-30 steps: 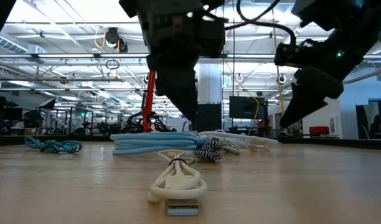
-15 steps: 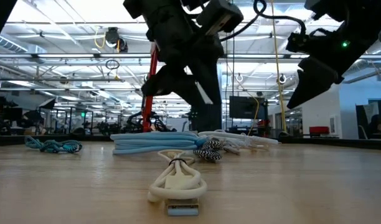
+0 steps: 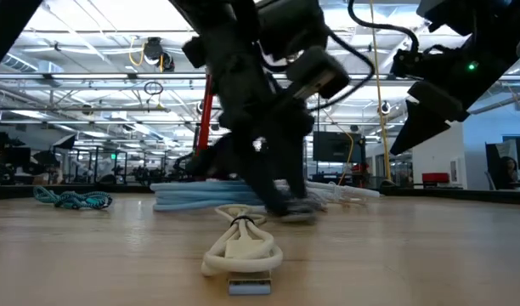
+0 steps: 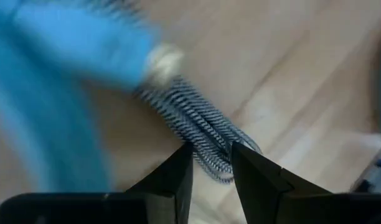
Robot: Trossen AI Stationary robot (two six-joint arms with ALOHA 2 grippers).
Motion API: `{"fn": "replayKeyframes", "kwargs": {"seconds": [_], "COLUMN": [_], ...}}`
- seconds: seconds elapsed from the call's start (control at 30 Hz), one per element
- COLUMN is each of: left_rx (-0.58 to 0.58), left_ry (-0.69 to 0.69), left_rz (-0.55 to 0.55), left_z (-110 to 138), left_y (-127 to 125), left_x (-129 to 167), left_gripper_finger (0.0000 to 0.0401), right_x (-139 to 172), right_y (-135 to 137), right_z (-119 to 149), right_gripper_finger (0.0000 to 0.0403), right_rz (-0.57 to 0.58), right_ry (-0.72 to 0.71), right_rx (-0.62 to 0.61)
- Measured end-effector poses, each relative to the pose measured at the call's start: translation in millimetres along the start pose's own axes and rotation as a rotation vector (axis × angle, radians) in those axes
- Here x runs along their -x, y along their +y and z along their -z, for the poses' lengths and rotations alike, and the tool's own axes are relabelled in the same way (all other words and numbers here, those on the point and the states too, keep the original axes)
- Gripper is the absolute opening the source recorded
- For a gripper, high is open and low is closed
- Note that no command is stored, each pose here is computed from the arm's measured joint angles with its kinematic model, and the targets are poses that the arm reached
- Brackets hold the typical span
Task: Pick & Place USB Port
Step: Put the white black charger cable into the transparent bin
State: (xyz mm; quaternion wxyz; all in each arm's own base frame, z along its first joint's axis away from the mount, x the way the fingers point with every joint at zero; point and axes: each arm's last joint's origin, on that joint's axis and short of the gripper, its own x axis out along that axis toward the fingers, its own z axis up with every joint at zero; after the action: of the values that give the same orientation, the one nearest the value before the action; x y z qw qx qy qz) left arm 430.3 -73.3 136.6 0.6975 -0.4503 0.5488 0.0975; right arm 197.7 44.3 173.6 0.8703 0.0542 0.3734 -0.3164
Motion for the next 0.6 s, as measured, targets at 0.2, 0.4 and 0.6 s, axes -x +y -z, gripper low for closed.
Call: {"fn": "replayKeyframes", "kwargs": {"seconds": [0.2,0.4,0.6], "left_rx": [-0.004,0.019,0.030], "left_ry": [0.010,-0.004,-0.059], "left_rz": [0.032,0.048,0.014], "left_z": [-7,-14,-20], "left_y": [4,4,4], "left_x": [-7,-2,2], "left_gripper_finger": [0.0115,0.0115,0.0104], "right_x": [2,2,3], "right_y": [4,4,5], "right_z": [0,-1,0], "right_gripper_finger": [0.0128,0.0128,0.0128], "right_rz": [-0.023,-0.027,-0.032], "right_ry": [-0.020,-0.023,-0.022], "right_rx": [0.010,0.016,0.019]}}
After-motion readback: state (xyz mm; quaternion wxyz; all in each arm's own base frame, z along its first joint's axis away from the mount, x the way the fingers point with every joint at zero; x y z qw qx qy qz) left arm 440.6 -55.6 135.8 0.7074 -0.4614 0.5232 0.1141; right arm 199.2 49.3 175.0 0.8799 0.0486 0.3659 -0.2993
